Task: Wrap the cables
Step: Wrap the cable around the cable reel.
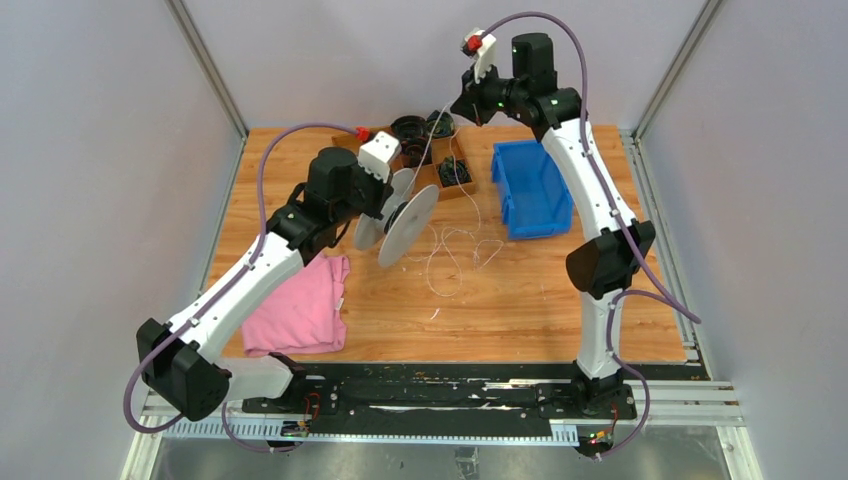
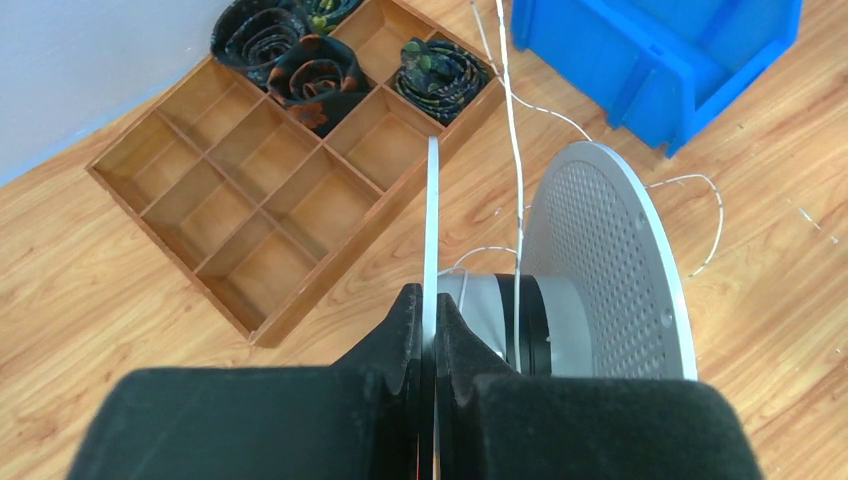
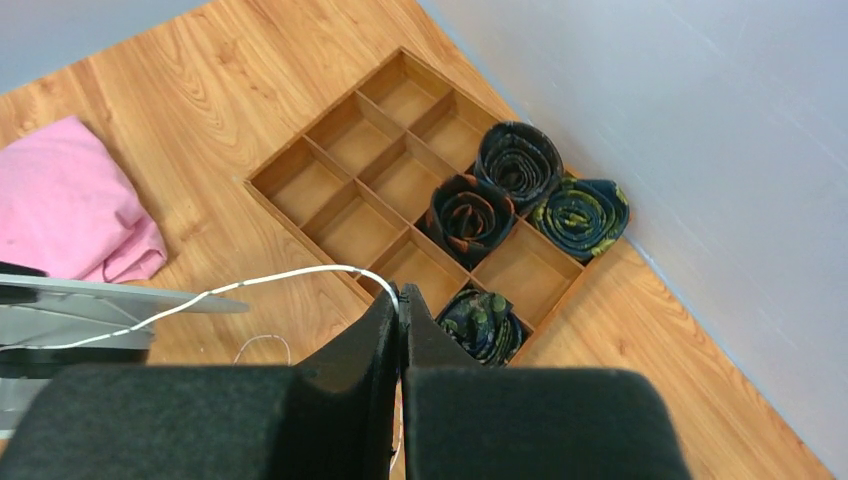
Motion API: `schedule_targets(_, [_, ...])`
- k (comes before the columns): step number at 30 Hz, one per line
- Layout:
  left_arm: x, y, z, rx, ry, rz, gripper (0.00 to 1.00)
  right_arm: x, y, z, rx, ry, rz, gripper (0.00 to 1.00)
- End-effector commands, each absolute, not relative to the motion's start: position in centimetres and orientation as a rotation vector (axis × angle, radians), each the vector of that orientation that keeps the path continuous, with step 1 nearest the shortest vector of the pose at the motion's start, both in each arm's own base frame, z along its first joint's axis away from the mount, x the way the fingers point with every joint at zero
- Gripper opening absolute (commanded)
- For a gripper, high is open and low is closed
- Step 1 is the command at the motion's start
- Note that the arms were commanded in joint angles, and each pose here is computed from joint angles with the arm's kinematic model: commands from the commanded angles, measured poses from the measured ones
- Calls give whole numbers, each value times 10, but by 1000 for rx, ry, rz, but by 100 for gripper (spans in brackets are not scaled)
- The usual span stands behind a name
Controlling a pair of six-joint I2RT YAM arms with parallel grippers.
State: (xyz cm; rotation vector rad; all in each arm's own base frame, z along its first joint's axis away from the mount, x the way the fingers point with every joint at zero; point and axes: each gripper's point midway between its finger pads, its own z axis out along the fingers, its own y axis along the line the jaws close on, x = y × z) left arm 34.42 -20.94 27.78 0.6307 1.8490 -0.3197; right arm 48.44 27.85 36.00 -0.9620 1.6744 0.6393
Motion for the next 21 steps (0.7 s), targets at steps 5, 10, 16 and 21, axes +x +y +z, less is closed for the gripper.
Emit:
schedule_targets(5, [334, -217, 339, 596, 1716, -407, 0, 510, 255, 320, -903, 1757, 630, 1])
schedule_targets(10, [333, -218, 350, 577, 1706, -427, 0, 500, 259, 282, -924, 1831, 709, 1])
schedule_targets(16, [335, -214, 365, 521, 1705, -444, 0, 484, 262, 249, -939, 1879, 789, 1])
schedule_targets(21, [337, -212, 385, 463, 1692, -489, 0, 467, 270, 229, -952, 1903, 884, 1])
